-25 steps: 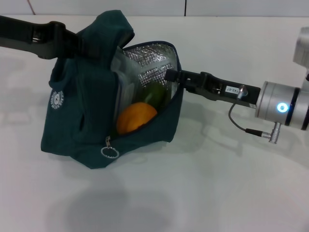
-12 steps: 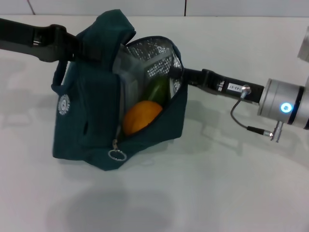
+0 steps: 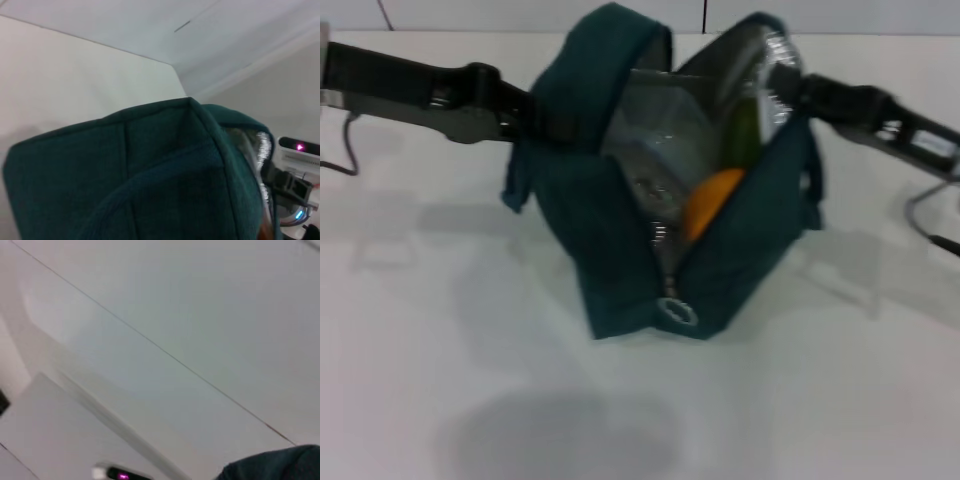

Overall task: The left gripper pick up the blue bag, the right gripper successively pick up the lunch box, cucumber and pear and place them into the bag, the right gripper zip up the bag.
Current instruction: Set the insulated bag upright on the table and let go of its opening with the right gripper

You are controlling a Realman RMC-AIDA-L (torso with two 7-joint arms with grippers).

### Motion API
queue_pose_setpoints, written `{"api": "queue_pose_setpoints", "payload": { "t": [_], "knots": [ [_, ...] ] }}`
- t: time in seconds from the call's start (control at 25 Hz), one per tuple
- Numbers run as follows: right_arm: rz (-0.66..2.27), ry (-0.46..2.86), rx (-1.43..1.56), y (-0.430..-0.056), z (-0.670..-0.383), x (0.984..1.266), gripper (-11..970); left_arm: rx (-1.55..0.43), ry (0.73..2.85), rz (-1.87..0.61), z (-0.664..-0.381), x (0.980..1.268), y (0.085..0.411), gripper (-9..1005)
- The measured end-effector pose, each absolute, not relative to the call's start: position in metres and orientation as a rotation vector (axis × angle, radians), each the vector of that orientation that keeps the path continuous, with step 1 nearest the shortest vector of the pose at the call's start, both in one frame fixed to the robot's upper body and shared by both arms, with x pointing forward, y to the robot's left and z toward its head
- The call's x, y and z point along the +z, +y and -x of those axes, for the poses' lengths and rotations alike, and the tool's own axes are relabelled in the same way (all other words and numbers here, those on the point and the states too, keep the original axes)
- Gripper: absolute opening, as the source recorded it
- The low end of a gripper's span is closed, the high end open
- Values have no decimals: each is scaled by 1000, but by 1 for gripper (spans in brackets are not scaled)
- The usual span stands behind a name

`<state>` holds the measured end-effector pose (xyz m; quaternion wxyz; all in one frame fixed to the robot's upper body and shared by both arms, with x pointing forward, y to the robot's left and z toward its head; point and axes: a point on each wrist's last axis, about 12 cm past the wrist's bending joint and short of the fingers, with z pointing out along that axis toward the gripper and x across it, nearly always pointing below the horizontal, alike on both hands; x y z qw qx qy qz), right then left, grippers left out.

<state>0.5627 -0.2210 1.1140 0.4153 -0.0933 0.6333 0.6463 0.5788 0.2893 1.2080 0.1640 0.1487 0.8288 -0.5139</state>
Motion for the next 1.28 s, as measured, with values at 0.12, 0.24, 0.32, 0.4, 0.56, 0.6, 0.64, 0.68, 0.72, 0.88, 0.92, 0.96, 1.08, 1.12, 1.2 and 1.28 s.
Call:
{"api": "queue_pose_setpoints", "payload": {
  "t": [0.12,0.24,0.32,0.4,0.56,0.6,0.64,0.68,0.72,0.88,0.92,0.96,1.08,1.12,1.2,1.28],
  "knots": [
    [223,1541,1646,-247,-550,1117,142,-1530,2353,-464,-583,1206,268,45],
    [195,1522,1648,-262,-540,1115,130,-1590,2352,-504,-586,1203,248,45],
    [178,1528,1646,-267,-536,1112,123,-1605,2348,-526,-588,1202,238,45],
    [159,1542,1641,-270,-532,1108,110,-1606,2348,-541,-589,1200,230,45],
    [123,1582,1620,-275,-530,1099,76,-1586,2362,-537,-591,1192,222,45],
    [120,1587,1616,-275,-530,1098,70,-1584,2363,-531,-591,1190,222,45],
    [117,1593,1611,-275,-530,1097,64,-1583,2362,-522,-591,1187,221,45],
    [116,1598,1607,-276,-530,1096,59,-1582,2361,-518,-592,1186,221,45],
    [115,1601,1604,-276,-530,1096,53,-1582,2361,-511,-592,1183,221,45],
    [107,1615,1585,-277,-532,1095,46,-1583,2362,-505,-591,1177,221,45],
    [106,1617,1584,-277,-532,1094,46,-1583,2362,-504,-591,1177,221,45],
    [107,1619,1582,-277,-532,1094,46,-1581,2361,-502,-591,1176,222,45],
    [103,1624,1576,-278,-532,1094,45,-1575,2360,-499,-591,1175,222,45],
    [101,1627,1573,-278,-532,1093,45,-1573,2359,-500,-591,1174,222,45],
    [97,1630,1570,-279,-532,1093,45,-1569,2361,-505,-591,1174,221,45],
    [100,1641,1567,-278,-532,1091,44,-1556,2369,-506,-591,1173,220,45]
  ]
}}
